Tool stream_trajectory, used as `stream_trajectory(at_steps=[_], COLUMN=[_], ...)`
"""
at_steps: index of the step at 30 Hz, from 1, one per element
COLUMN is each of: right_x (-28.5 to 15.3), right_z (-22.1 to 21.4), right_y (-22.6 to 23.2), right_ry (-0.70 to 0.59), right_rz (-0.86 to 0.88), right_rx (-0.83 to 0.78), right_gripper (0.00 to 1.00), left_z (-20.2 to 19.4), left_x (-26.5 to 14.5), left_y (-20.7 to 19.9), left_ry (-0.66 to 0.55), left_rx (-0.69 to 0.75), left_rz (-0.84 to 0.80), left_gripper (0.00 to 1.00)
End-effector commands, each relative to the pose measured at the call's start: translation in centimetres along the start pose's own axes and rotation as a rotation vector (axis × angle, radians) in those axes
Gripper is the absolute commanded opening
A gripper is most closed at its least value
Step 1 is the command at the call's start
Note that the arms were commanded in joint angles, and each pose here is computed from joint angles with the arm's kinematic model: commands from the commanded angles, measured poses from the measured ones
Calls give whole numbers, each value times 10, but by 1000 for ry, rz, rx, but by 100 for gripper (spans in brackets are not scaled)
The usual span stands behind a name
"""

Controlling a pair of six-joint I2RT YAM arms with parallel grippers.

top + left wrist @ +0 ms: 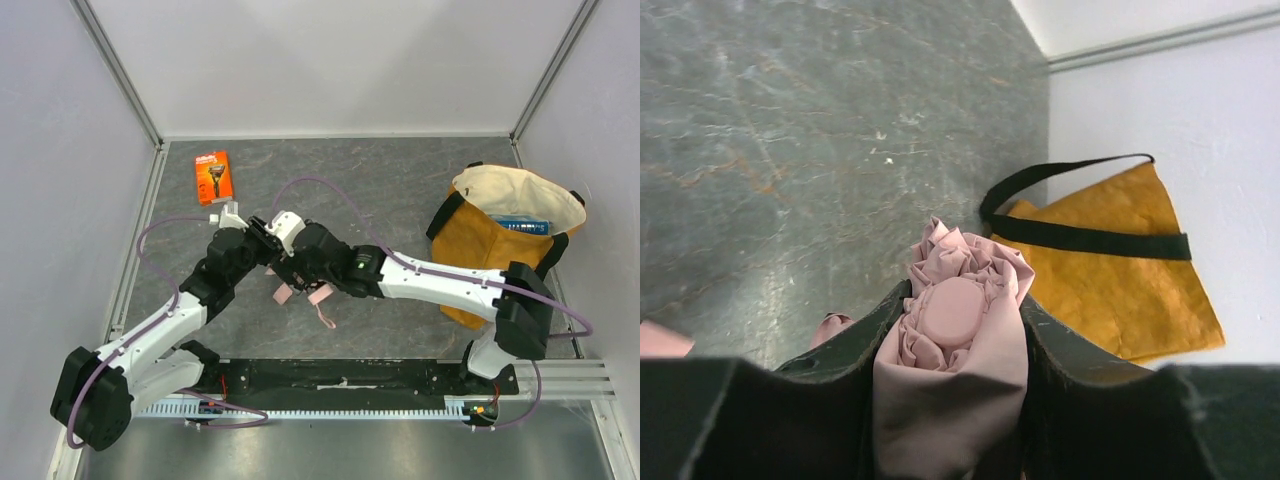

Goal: Put away the umbrella

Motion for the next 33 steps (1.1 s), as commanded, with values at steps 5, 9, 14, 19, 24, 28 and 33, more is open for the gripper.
stream_trajectory(at_steps=[5, 9, 14, 19, 24, 28, 33], right_x=[16, 20, 24, 34, 39, 40, 27], right_z=[13, 8, 6, 4, -3, -4, 5], right_y=[20, 18, 20, 20, 15, 17, 20], right_ry=[46, 95, 121, 135, 146, 108, 15], right_rz=[-84, -184, -170, -166, -201, -187, -130], right_rx=[-197, -299, -386, -425, -490, -499, -429], right_gripper=[78, 67, 70, 54, 16, 0, 0], left_z=[17, 17, 12, 6, 4, 3, 5], left_x=[-14, -20, -27, -32, -44, -50, -52], left_y=[-63, -61, -72, -77, -79, -83, -83], left_ry=[-55, -45, 9, 63, 76, 96, 73], left_rx=[-239, -331, -364, -396, -428, -459, -423], left_rz=[-73, 35, 56, 93, 119, 110, 73], left_gripper=[2, 2, 2, 2, 2, 2, 2])
Point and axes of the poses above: each gripper's point midway between its finger pads, its own x axis out along the fingers, its own y axis along the line the jaws close on, z = x × y, the point moved 5 cm from there along -x, back along the fingers, and after that the axes turned 10 degrees about -x, right-handed, at the moved point
